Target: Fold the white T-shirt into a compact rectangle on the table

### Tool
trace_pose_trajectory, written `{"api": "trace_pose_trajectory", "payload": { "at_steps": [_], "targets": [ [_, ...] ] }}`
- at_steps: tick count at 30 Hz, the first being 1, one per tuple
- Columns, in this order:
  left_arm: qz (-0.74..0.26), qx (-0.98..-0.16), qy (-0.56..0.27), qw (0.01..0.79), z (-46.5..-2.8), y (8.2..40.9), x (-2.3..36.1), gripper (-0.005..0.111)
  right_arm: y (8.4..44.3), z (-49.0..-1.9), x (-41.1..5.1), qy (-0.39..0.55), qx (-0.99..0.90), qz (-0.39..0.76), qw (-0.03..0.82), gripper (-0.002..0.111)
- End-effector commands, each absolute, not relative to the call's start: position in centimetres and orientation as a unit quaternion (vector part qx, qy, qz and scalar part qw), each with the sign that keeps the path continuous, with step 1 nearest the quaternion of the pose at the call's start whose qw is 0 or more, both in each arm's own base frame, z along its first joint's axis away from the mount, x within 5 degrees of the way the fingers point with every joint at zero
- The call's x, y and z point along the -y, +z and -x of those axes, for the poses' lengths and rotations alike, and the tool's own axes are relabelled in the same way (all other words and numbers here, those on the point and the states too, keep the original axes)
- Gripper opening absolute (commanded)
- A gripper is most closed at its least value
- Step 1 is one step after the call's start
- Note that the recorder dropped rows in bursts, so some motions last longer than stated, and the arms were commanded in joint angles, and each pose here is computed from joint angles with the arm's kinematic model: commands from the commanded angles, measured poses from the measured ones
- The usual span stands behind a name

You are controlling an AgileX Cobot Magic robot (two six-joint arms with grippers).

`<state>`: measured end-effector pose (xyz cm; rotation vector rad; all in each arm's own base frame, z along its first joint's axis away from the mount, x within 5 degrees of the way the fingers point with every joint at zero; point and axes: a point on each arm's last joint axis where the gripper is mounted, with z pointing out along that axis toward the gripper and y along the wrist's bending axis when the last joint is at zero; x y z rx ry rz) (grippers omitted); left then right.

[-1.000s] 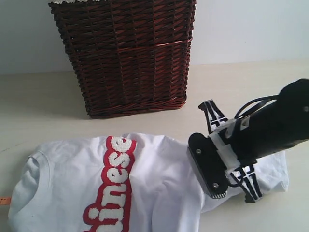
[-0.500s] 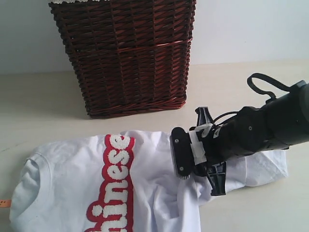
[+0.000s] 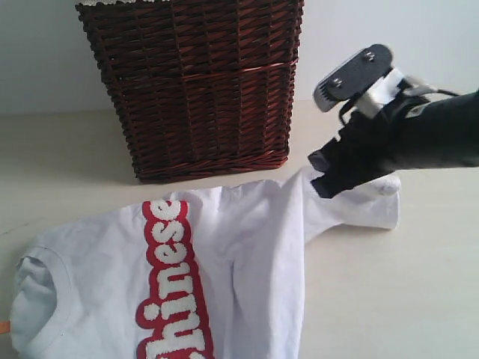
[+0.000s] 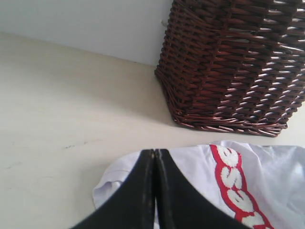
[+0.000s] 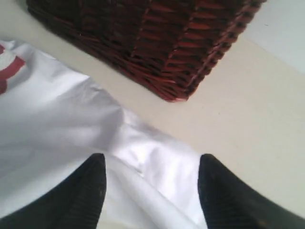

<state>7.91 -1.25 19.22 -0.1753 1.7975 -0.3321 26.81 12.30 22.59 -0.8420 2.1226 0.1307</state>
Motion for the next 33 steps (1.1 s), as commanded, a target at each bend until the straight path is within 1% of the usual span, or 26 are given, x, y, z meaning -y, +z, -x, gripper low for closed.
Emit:
{"api": "trace_pose_trajectory", "payload": {
  "at_steps": [1, 3, 6, 9, 11, 13, 16, 20, 23, 26, 29, 33],
  "targets": [
    [0.076, -0.776, -0.147, 0.609, -7.8, 19.2, 1.3, 0.000, 22.7, -24.6, -9.7, 0.083, -0.873, 0.379, 0.295, 0.054],
    [0.076, -0.776, -0.147, 0.609, -7.8, 19.2, 1.3, 0.000, 22.2, -24.4, -8.9, 0.088, -0.878, 0.392, 0.261, 0.054],
    [0.076, -0.776, -0.147, 0.609, -7.8, 19.2, 1.3, 0.000, 22.0, -24.3, -8.1, 0.083, -0.880, 0.401, 0.241, 0.054],
    [0.076, -0.776, -0.147, 0.609, -7.8, 19.2, 1.3, 0.000, 21.4, -23.4, -7.5, 0.066, -0.873, 0.448, 0.181, 0.054],
    [0.076, -0.776, -0.147, 0.609, -7.8, 19.2, 1.3, 0.000, 20.8, -23.0, -7.1, 0.060, -0.874, 0.458, 0.148, 0.054],
    [0.076, -0.776, -0.147, 0.609, -7.8, 19.2, 1.3, 0.000, 19.9, -23.2, -6.5, 0.057, -0.885, 0.430, 0.166, 0.054],
    [0.076, -0.776, -0.147, 0.609, -7.8, 19.2, 1.3, 0.000, 18.0, -24.0, -4.8, 0.069, -0.913, 0.351, 0.194, 0.054],
    [0.076, -0.776, -0.147, 0.609, -7.8, 19.2, 1.3, 0.000, 15.2, -25.2, -2.1, 0.126, -0.945, 0.240, 0.185, 0.054],
    [0.076, -0.776, -0.147, 0.609, -7.8, 19.2, 1.3, 0.000, 13.6, -26.3, -0.9, 0.180, -0.949, 0.161, 0.204, 0.054],
    [0.076, -0.776, -0.147, 0.609, -7.8, 19.2, 1.3, 0.000, 12.8, -26.6, -1.2, 0.262, -0.932, 0.135, 0.209, 0.053],
    [0.076, -0.776, -0.147, 0.609, -7.8, 19.2, 1.3, 0.000, 12.7, -26.9, -2.0, 0.322, -0.912, 0.122, 0.221, 0.050],
    [0.076, -0.776, -0.147, 0.609, -7.8, 19.2, 1.3, 0.000, 12.7, -27.7, -2.0, 0.329, -0.907, 0.085, 0.248, 0.048]
  ]
}}
